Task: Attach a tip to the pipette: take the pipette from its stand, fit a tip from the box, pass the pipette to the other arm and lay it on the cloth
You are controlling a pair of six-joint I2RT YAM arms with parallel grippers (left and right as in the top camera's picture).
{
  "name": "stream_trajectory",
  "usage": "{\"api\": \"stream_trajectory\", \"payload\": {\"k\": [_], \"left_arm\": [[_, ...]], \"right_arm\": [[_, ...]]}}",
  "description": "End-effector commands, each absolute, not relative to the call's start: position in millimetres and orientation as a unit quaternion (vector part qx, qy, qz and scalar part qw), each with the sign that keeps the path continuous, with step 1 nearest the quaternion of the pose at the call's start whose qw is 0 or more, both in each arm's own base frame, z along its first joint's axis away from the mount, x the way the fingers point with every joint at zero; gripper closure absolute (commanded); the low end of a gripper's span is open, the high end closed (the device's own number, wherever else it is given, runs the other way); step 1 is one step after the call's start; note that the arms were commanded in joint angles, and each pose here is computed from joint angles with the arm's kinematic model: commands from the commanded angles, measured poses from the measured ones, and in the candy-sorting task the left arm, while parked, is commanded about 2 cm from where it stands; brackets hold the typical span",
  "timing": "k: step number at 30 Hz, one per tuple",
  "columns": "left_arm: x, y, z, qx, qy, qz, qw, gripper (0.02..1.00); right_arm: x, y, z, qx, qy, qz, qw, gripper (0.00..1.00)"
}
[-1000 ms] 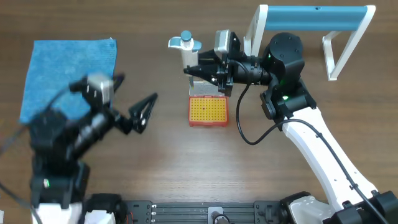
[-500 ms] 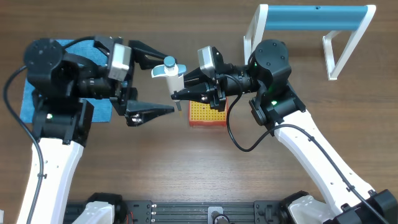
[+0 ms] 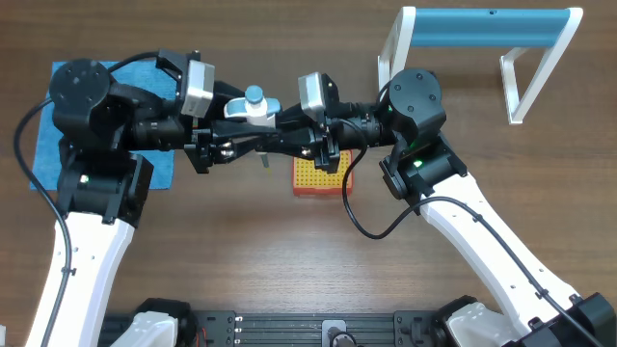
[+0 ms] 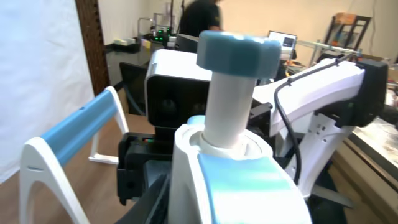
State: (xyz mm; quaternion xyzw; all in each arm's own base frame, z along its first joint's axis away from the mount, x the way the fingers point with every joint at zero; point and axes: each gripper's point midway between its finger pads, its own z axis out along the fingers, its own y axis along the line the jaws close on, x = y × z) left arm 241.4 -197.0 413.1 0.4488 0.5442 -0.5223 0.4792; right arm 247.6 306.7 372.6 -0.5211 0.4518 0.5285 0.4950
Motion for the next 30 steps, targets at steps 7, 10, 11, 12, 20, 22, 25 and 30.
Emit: {"api": "stream_trajectory", "payload": {"k": [7, 10, 11, 12, 20, 22, 25, 30], "left_arm": [[245, -197, 421, 0.439, 0.550, -0.515, 0.490, 0.989], [247, -197, 421, 0.437, 0.551, -0.513, 0.492, 0.989], [250, -197, 421, 0.432, 0.555, -0.509, 0.496, 0.991], [260, -195, 419, 0.408, 0.574, -0.498, 0.506, 0.991], [362, -108, 307, 0.052, 0.841, -0.255, 0.475, 0.991], [350, -89, 272, -0.018, 0.884, -0.218, 0.414, 0.991], [326, -77, 240, -0.053, 0.919, -0.186, 0.343, 0.993], [327, -38, 241, -0.093, 0.926, -0.136, 0.339, 0.991]], "right_arm": [[258, 306, 375, -0.507, 0.468, 0.517, 0.507, 0.308], [266, 303, 366, -0.490, 0.497, 0.516, 0.496, 0.268], [278, 298, 362, -0.473, 0.520, 0.507, 0.499, 0.266], [293, 286, 357, -0.453, 0.545, 0.496, 0.502, 0.264], [369, 160, 293, -0.298, 0.718, 0.404, 0.481, 0.255], [382, 121, 266, -0.266, 0.775, 0.310, 0.482, 0.255], [388, 56, 257, -0.211, 0.836, 0.121, 0.492, 0.255], [330, 27, 352, -0.176, 0.781, 0.002, 0.599, 0.251]]}}
